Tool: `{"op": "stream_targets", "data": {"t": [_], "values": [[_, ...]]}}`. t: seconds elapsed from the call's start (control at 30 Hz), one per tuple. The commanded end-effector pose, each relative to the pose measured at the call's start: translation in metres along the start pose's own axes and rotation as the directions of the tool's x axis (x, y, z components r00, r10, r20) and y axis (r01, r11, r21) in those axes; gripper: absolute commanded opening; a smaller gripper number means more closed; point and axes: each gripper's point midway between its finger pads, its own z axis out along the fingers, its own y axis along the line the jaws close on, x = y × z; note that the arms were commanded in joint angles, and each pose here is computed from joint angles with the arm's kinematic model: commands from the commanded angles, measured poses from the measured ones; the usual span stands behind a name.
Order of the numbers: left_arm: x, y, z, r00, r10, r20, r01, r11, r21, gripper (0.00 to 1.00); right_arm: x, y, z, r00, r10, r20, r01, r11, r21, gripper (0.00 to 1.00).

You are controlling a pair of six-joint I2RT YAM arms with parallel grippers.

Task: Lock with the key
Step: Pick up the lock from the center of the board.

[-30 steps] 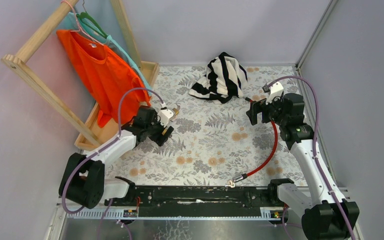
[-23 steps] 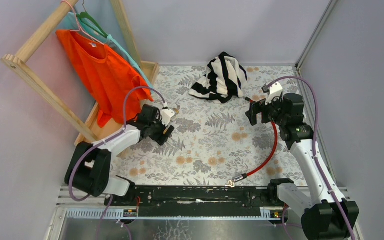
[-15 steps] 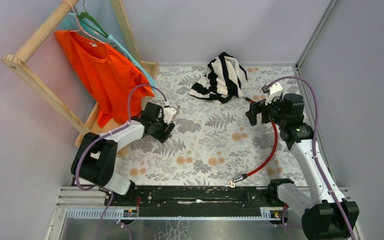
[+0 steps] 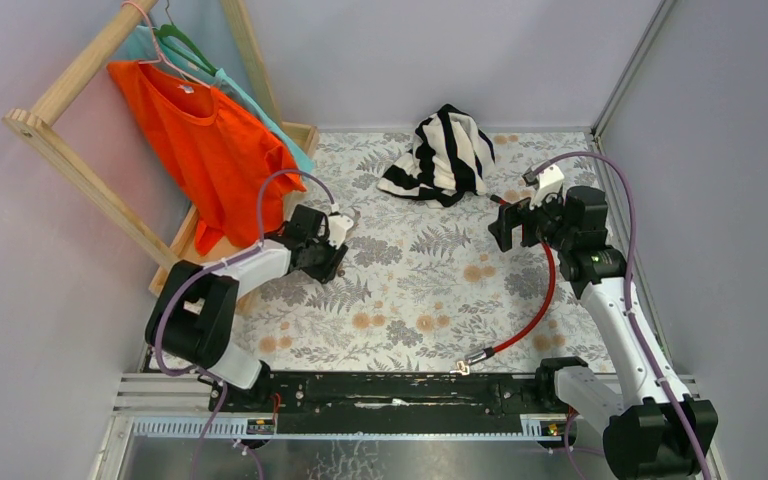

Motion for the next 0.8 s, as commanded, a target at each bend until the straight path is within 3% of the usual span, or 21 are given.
{"op": "stream_targets", "data": {"t": [0.0,0.1,0.37,0.57,0.77], "values": [[-0.036,-0.011,-0.017,0.984,0.049,0.169,-0.057,0.997,0.046,0.11,-0.018,0.010,0.008,0.997,0.041,0.064,-0.036,0.997,-0.069,0.99],[-0.068,-0.020,-0.042,0.951,0.070,0.301,-0.095,0.993,0.069,0.01,-0.028,0.029,0.018,0.994,0.077,0.075,-0.064,0.984,-0.164,0.99],[-0.162,-0.050,-0.118,0.819,0.103,0.565,-0.187,0.978,0.093,0.00,-0.071,0.104,0.054,0.981,0.172,0.084,-0.111,0.870,-0.481,0.99],[-0.206,-0.076,-0.153,0.723,0.159,0.672,-0.258,0.965,0.049,0.00,-0.090,0.159,0.063,0.963,0.267,0.025,-0.188,0.740,-0.646,0.99],[-0.225,-0.092,-0.162,0.703,0.143,0.696,-0.250,0.967,0.054,0.00,-0.097,0.183,0.063,0.923,0.383,-0.046,-0.298,0.633,-0.714,0.99]]}}
